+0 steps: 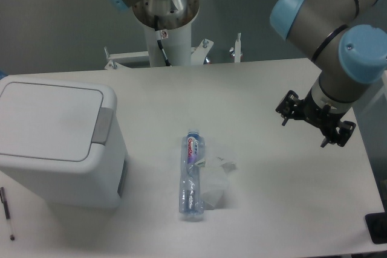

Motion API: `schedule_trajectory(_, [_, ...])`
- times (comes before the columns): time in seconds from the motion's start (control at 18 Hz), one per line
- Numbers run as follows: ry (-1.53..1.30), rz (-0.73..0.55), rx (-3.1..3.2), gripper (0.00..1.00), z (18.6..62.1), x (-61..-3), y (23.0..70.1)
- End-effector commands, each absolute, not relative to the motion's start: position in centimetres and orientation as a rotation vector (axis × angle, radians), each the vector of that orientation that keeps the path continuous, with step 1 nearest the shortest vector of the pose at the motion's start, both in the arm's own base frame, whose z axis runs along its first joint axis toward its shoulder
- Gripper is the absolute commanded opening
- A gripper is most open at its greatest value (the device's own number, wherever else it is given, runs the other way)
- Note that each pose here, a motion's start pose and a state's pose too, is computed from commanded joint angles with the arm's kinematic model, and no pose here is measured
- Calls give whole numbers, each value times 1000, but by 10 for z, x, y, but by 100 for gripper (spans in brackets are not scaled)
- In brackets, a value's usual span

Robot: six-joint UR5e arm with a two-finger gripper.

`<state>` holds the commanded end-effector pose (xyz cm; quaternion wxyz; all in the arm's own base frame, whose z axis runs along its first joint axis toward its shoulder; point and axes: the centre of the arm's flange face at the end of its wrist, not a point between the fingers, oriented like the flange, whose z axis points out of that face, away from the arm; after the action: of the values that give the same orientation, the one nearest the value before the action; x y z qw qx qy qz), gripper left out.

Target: Open the trash can

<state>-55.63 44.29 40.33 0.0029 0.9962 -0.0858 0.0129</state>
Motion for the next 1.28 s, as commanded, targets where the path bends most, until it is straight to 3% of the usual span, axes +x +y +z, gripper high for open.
schedule_trajectory(1.28, [-155,78,3170,100,396,-552,447])
